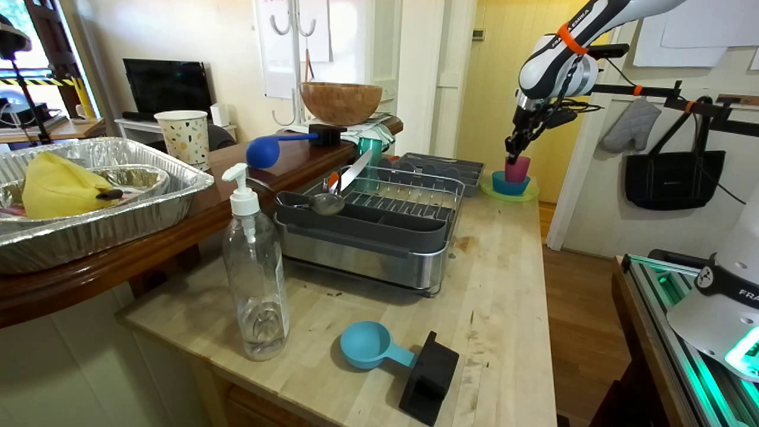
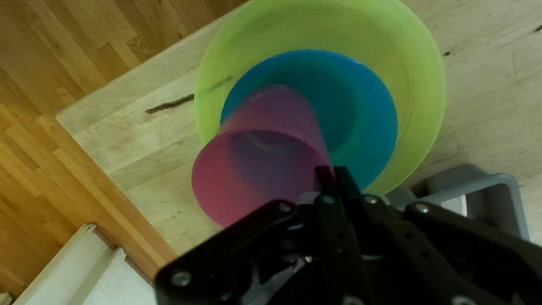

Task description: Put the cup on the table and put the bowl in the dishes tray

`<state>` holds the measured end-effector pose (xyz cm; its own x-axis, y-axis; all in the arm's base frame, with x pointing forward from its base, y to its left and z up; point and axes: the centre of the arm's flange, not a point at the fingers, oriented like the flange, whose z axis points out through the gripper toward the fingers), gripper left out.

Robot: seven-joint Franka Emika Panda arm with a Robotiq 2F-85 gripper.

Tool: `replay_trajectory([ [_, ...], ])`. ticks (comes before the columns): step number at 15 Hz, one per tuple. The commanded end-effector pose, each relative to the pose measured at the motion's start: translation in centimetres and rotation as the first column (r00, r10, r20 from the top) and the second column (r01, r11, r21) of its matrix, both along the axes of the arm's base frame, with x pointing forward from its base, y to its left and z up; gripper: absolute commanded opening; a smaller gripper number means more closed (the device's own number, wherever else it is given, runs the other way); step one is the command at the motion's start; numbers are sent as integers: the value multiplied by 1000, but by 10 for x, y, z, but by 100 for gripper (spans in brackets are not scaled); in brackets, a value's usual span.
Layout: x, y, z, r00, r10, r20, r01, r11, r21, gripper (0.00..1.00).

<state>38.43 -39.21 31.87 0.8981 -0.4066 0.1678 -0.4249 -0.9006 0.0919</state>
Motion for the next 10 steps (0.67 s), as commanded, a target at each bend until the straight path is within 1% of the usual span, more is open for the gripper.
replay_trajectory([
  [1,-4,24,25,999,37,-12,-37,999,7,1],
  [3,-2,36,36,998,67,-18,-67,998,-3,1],
  [6,1,59,56,993,113,-27,-114,992,-44,1],
  [10,6,96,73,975,214,-54,-217,974,-67,1],
])
